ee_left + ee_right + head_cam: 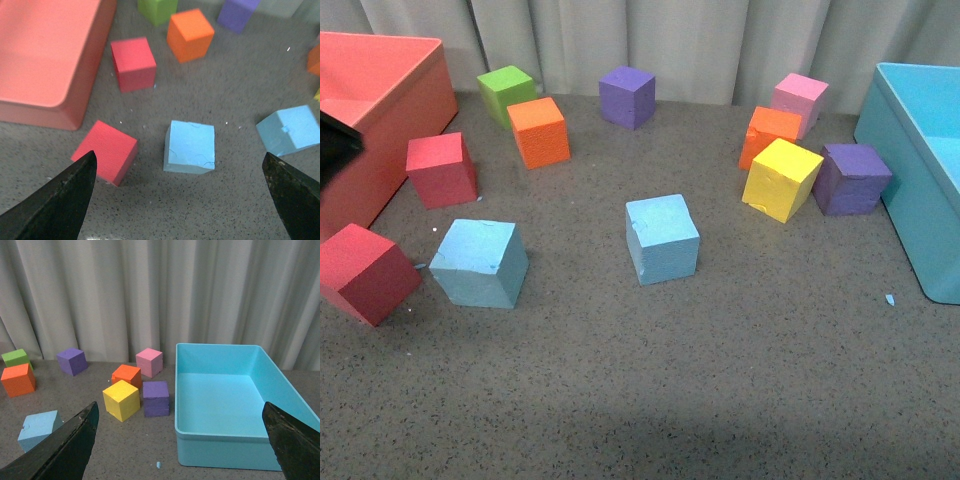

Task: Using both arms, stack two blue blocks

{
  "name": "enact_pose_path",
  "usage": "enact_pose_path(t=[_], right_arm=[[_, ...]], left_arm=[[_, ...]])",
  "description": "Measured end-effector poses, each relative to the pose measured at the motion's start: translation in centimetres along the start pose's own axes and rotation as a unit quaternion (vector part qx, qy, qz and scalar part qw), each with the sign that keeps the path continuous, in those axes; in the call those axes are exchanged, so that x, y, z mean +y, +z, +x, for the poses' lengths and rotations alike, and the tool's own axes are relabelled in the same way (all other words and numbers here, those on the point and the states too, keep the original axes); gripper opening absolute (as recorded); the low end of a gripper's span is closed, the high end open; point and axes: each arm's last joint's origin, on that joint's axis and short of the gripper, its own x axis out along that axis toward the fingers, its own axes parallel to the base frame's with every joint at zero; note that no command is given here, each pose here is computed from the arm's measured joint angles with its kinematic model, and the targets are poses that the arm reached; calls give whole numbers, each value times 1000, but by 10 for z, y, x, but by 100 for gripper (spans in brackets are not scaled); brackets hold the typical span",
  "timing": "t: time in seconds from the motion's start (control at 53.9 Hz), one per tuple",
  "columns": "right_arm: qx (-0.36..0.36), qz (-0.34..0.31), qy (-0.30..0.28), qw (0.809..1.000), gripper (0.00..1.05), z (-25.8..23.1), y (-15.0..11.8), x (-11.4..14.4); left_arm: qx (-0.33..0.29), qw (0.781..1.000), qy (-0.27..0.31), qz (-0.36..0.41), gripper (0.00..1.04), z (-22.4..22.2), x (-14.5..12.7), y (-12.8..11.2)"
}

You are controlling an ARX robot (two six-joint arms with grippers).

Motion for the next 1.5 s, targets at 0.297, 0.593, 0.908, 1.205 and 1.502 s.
enact_pose_path(t=[0.297,0.593,0.908,1.205,1.502], right_arm=[[0,0,0,1000,95,0,0,0],[0,0,0,1000,95,0,0,0],[0,0,0,1000,95,0,0,0],[0,0,0,1000,95,0,0,0],[0,0,0,1000,95,0,0,0]], left_arm=[[157,988,-2,-9,98,87,-10,17],[229,973,5,-23,98,120,-10,6],[250,967,-14,-35,98,133,-20,3],[273,962,-13,-23,98,150,-30,0],[300,954,-15,-23,98,160,-33,-7]])
